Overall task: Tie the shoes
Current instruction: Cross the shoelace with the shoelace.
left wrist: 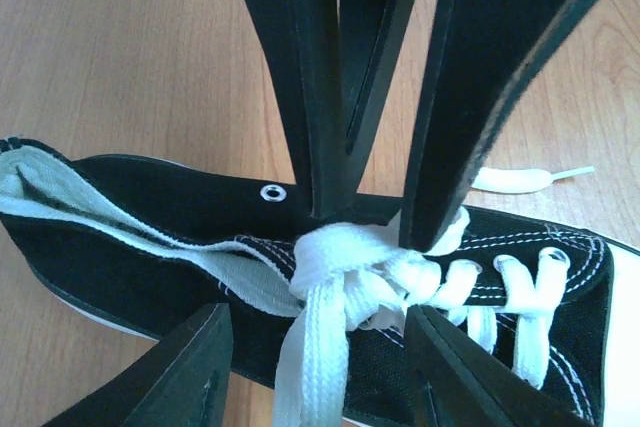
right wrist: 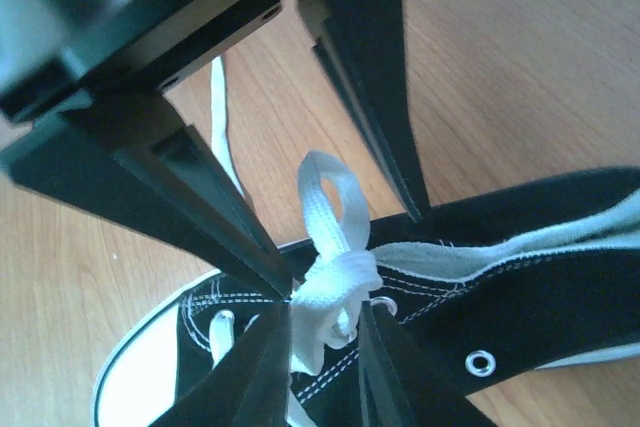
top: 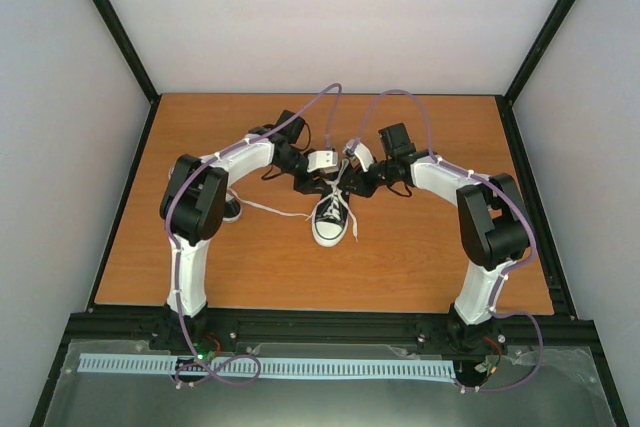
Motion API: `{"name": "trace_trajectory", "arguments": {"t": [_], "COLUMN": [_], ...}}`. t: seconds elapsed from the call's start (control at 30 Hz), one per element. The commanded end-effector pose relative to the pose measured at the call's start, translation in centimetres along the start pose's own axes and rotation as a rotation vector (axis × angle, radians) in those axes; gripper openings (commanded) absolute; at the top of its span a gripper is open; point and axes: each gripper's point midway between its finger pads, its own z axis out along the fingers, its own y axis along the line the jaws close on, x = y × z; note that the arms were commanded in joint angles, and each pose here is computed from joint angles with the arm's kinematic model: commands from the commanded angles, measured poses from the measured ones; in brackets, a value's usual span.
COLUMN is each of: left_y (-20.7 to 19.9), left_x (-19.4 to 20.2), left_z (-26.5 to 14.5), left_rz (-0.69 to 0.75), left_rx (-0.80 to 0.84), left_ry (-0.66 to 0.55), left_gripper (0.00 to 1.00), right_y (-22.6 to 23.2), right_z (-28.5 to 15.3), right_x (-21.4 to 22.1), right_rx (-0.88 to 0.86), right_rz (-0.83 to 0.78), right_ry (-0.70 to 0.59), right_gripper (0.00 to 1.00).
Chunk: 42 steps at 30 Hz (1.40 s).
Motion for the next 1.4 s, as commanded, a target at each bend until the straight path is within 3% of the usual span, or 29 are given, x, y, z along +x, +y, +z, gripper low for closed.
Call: {"name": "trace_trajectory", "arguments": {"t": [0.0, 0.17, 0.47, 0.73, 0.93, 1.2, 1.37], "left_y": [1.1, 0.5, 0.3, 0.2, 0.3, 0.4, 0.0], "left_x": [-1.7, -2.0, -2.2, -3.0, -3.2, -2.9, -3.3], "left_z": [-0.3, -0.4, -0.5, -1.1, -0.6, -0.2, 0.2], "left_rz": [0.029, 0.023, 0.011, 0.023, 0.004, 0.012, 0.007], "left_rx": [-0.027, -0.004, 0.005, 0.008, 0.028, 0.032, 0.053], "left_ry": [-0.038, -0.058, -0.067, -0.078, -0.093, -0.088, -0.098], "left_gripper": [0.48, 0.41, 0.42, 0.45, 0.44, 0.31, 0.37], "right_y": [0.4, 0.7, 0.6, 1.6, 1.4, 2.0, 3.2], "right_z": [-0.1, 0.1, 0.2, -1.0, -0.9, -0.8, -0.7], "right_x": [-1.0, -0.9, -1.0, -1.5, -1.5, -1.0, -1.1], "right_rx": [-0.004, 0.017, 0.050, 0.046, 0.045, 0.007, -0.063], "right_rz": [0.006, -0.014, -0.036, -0.071, -0.074, -0.089, -0.103], "right_ry": [-0.025, -0.036, -0.029, -0.025, -0.018, -0.004, -0.004], "right_gripper": [0.27, 0.30, 0.07, 0.11, 0.03, 0.03, 0.03]}}
